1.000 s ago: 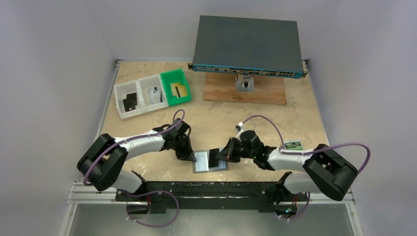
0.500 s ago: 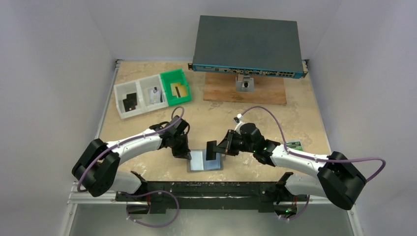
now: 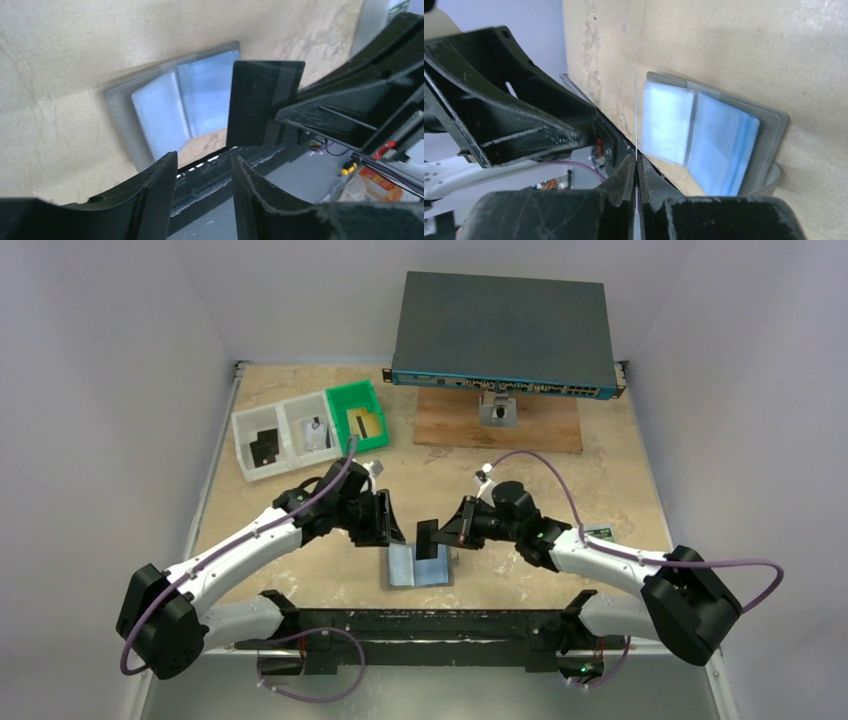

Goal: Take the credit cards out of the card holder
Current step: Place the credit card in the storage box.

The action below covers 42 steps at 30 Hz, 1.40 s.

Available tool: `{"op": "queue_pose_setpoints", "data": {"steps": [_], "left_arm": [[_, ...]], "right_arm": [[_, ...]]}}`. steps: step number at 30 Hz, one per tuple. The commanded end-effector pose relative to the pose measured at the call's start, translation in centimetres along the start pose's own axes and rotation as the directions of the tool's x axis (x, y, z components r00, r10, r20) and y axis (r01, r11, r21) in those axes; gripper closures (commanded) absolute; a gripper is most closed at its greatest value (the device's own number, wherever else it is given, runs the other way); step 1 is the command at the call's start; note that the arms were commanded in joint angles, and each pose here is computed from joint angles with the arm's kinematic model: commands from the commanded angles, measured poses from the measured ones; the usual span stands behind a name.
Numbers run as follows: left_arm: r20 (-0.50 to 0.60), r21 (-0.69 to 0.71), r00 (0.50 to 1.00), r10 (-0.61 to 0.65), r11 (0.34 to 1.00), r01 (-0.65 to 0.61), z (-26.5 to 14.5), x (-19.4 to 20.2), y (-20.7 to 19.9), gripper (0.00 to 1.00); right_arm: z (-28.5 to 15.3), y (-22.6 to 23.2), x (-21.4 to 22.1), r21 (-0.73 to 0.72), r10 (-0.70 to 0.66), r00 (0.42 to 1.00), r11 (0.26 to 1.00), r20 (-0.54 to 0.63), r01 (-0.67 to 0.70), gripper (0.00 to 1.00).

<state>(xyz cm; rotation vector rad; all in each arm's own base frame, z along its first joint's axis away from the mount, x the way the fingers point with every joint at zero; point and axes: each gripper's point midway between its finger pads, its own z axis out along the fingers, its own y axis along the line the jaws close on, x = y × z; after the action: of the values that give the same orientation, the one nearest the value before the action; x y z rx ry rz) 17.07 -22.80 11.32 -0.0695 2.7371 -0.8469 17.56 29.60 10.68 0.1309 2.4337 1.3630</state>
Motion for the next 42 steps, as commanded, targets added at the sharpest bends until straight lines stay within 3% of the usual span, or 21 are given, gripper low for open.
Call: {"op": "queue_pose_setpoints", "data": {"steps": [1, 3, 6, 13, 18, 24, 27, 30, 31, 34, 38, 40, 42], "left_arm": [[0.004, 0.171, 0.998, 0.057, 0.984, -0.057, -1.7, -0.2, -3.2, 0.51], [0.008, 0.230, 0.998, 0.057, 0.972, -0.057, -2.1, -0.3, -3.9, 0.44], [0.006, 0.309, 0.999, 0.049, 0.950, -0.048, -2.7, -0.5, -4.8, 0.42], [0.002, 0.421, 0.999, 0.038, 0.906, -0.035, -3.2, -0.9, -6.2, 0.43], [0.001, 0.468, 0.999, 0.033, 0.883, -0.029, -3.4, -1.1, -6.9, 0.50], [-0.014, 0.502, 0.999, 0.031, 0.865, -0.019, -3.4, -1.0, -7.4, 0.66], [-0.021, 0.509, 0.999, 0.029, 0.861, -0.015, -3.2, -1.0, -7.5, 0.79], [-0.025, 0.510, 0.999, 0.026, 0.860, -0.010, -3.1, -0.9, -7.5, 1.00], [-0.028, 0.504, 0.999, 0.023, 0.863, -0.006, -3.1, -0.9, -7.4, 1.00], [-0.021, 0.479, 1.000, 0.012, 0.878, -0.001, -3.0, -0.9, -6.9, 1.00], [-0.002, 0.437, 1.000, 0.001, 0.899, 0.000, -3.1, -1.2, -6.3, 1.00], [0.009, 0.413, 1.000, 0.002, 0.911, -0.005, -3.2, -1.2, -6.0, 1.00], [0.016, 0.368, 1.000, -0.004, 0.930, -0.002, -3.3, -1.2, -5.2, 1.00]], "right_arm": [[-0.7, 4.3, -1.5, -0.185, 0.004, 1.000, 0.983, -0.017, -0.007, 1.00], [-1.0, 5.0, -1.6, -0.233, 0.014, 0.999, 0.972, -0.031, -0.021, 1.00], [-1.4, 6.2, -1.4, -0.307, 0.021, 0.998, 0.951, -0.060, -0.038, 1.00], [-2.1, 7.9, -1.0, -0.402, 0.025, 0.995, 0.913, -0.102, -0.064, 1.00], [-2.2, 8.1, -0.9, -0.418, 0.031, 0.994, 0.906, -0.109, -0.074, 1.00], [-2.1, 7.8, -0.8, -0.413, 0.032, 0.993, 0.908, -0.110, -0.075, 1.00], [-2.0, 7.8, -0.9, -0.412, 0.030, 0.994, 0.908, -0.108, -0.073, 1.00], [-1.9, 7.7, -0.9, -0.403, 0.027, 0.994, 0.913, -0.107, -0.068, 1.00], [-1.8, 7.6, -0.9, -0.394, 0.023, 0.994, 0.917, -0.106, -0.063, 0.99], [-1.6, 6.8, -1.1, -0.343, 0.020, 0.996, 0.938, -0.084, -0.047, 0.75], [-1.6, 5.9, -2.3, -0.246, -0.020, 1.000, 0.969, -0.007, 0.018, 0.26], [-1.8, 5.5, -2.8, -0.192, -0.038, 0.999, 0.981, 0.026, 0.042, 0.10], [-2.1, 4.8, -3.4, -0.130, -0.052, 0.997, 0.990, 0.058, 0.060, 0.01]]}}
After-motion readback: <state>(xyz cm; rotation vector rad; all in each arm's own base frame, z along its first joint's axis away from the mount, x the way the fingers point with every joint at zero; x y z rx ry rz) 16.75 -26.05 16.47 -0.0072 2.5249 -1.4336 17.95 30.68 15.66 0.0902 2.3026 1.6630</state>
